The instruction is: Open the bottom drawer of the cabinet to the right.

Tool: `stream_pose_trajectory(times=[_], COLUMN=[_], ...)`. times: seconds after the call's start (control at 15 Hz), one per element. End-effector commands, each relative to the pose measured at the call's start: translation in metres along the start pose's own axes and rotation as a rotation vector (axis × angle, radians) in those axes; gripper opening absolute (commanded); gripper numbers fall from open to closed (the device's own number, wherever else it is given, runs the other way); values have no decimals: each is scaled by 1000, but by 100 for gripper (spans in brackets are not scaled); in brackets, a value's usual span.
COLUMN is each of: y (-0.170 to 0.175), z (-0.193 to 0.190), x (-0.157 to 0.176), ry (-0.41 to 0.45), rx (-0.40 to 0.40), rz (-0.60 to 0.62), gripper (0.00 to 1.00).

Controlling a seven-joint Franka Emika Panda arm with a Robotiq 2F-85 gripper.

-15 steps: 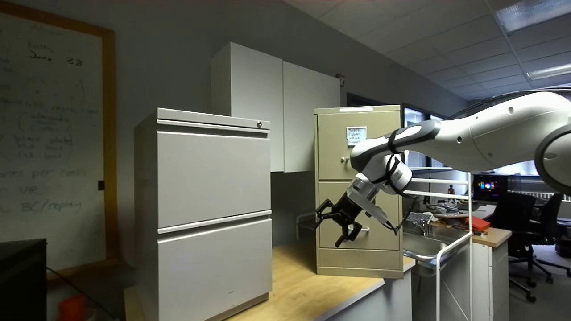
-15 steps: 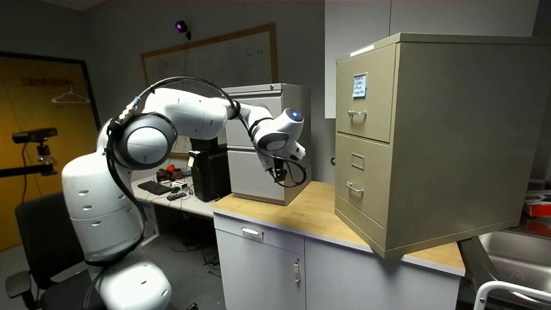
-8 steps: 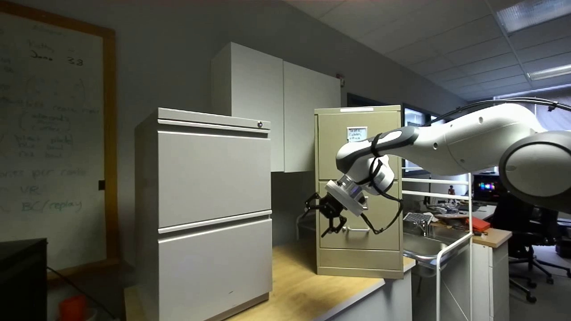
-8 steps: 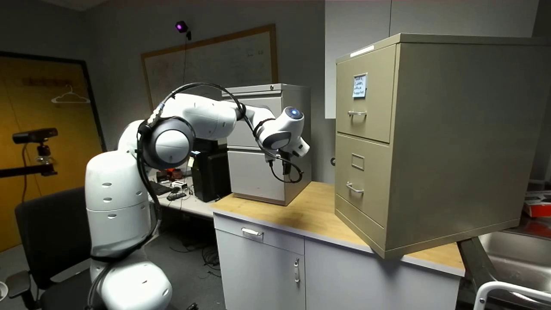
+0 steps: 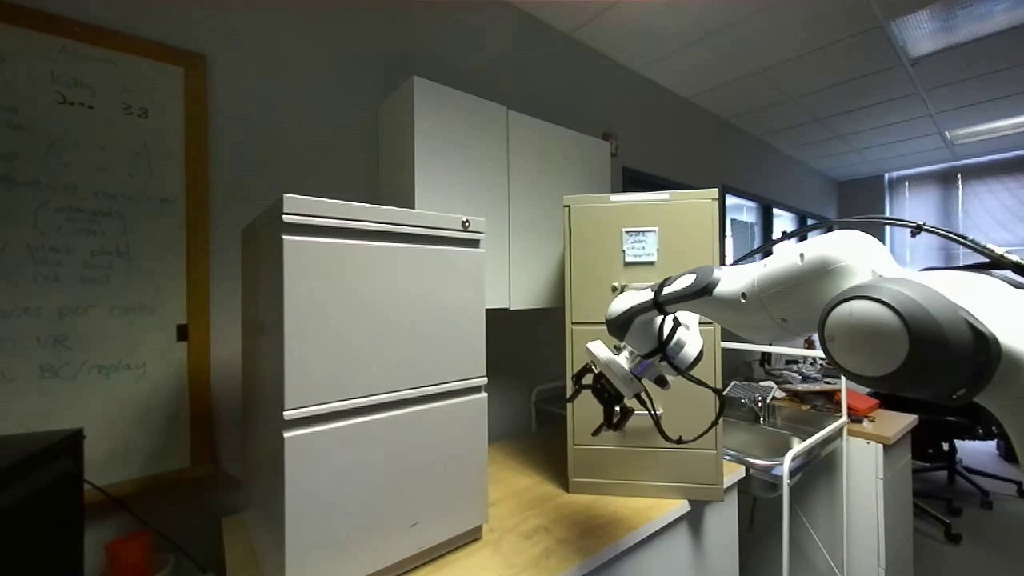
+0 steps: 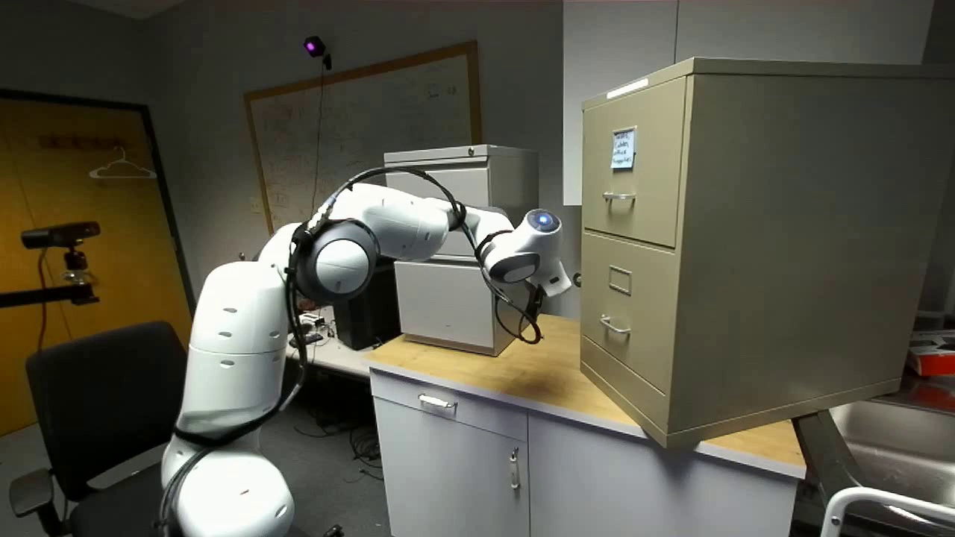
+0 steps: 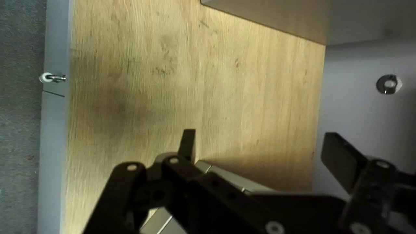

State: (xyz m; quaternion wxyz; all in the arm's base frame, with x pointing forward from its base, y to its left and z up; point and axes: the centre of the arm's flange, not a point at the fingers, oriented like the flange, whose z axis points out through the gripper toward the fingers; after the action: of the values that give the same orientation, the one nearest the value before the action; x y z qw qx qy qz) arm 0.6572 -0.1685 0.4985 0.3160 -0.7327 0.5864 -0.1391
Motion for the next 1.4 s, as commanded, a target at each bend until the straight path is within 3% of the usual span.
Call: stream_pose_trajectory(times=[0.0,0.4,1.33], y=[6,30,45], z=[-12,-50,-44], x=[39,85,143], ry=[27,88,222], rx=[71,184,175], rz=[183,335,418], gripper=[100,100,100])
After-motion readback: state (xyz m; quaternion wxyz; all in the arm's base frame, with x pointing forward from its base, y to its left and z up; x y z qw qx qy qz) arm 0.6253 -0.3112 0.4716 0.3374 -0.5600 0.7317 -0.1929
